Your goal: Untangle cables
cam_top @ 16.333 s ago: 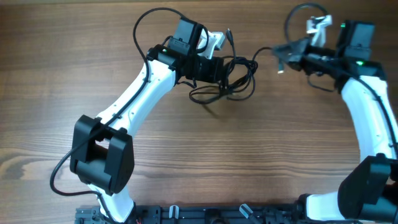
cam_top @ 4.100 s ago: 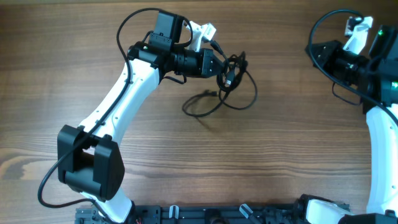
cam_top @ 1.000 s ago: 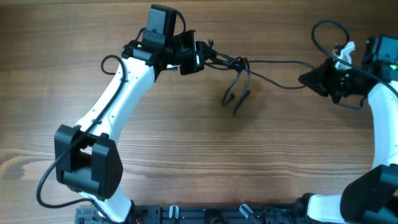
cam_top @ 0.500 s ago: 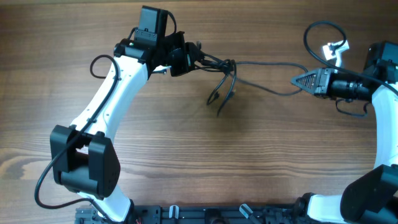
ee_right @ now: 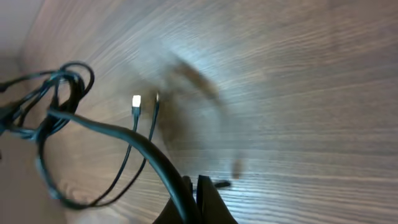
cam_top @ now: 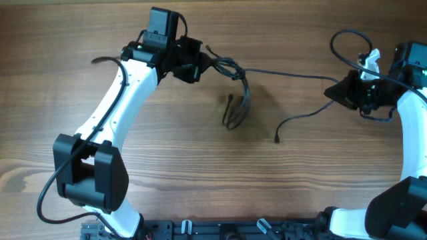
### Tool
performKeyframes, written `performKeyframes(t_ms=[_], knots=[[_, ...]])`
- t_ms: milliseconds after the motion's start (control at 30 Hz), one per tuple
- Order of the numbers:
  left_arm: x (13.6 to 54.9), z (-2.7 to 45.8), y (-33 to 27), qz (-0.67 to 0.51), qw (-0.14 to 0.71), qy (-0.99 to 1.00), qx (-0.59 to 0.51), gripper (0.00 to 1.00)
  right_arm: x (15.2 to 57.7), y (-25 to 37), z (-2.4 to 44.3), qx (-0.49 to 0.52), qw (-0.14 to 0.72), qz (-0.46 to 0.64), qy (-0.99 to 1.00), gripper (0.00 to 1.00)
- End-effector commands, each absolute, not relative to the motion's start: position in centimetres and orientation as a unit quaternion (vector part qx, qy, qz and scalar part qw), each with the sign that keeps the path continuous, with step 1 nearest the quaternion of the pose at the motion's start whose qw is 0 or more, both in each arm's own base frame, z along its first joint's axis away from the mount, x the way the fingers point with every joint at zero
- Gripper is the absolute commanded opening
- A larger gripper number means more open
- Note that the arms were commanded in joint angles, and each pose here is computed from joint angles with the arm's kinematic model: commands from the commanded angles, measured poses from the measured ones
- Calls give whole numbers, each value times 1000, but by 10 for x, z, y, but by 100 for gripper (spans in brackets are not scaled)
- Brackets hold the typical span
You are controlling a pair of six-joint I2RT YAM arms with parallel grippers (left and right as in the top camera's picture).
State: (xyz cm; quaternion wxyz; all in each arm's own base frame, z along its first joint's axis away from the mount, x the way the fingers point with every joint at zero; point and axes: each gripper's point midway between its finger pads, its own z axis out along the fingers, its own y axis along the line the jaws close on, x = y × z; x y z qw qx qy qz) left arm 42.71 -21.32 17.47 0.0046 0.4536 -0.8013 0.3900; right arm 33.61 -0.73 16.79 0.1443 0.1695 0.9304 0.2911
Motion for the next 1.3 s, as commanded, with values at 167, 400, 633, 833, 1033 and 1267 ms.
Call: performKeyframes(t_ms=[167, 400, 633, 833, 1033, 1267], knots=[[425, 189, -210, 387, -156, -907, 62, 4, 339, 5, 194, 69, 202, 341, 915, 31], [417, 186, -211, 376, -165, -912, -8, 4, 333, 21, 209, 12, 224, 339, 913, 64], [415, 185, -210, 375, -162, -913, -8, 4, 333, 38, 218, -8, 233, 334, 913, 74], [414, 184, -210, 373, -164, -913, -17, 4, 334, 45, 219, -20, 236, 335, 912, 74], [412, 183, -210, 370, -163, -914, -28, 4, 335, 44, 219, -21, 238, 335, 912, 74], [414, 182, -209, 367, -167, -915, -27, 4, 335, 42, 217, -18, 236, 327, 915, 74]])
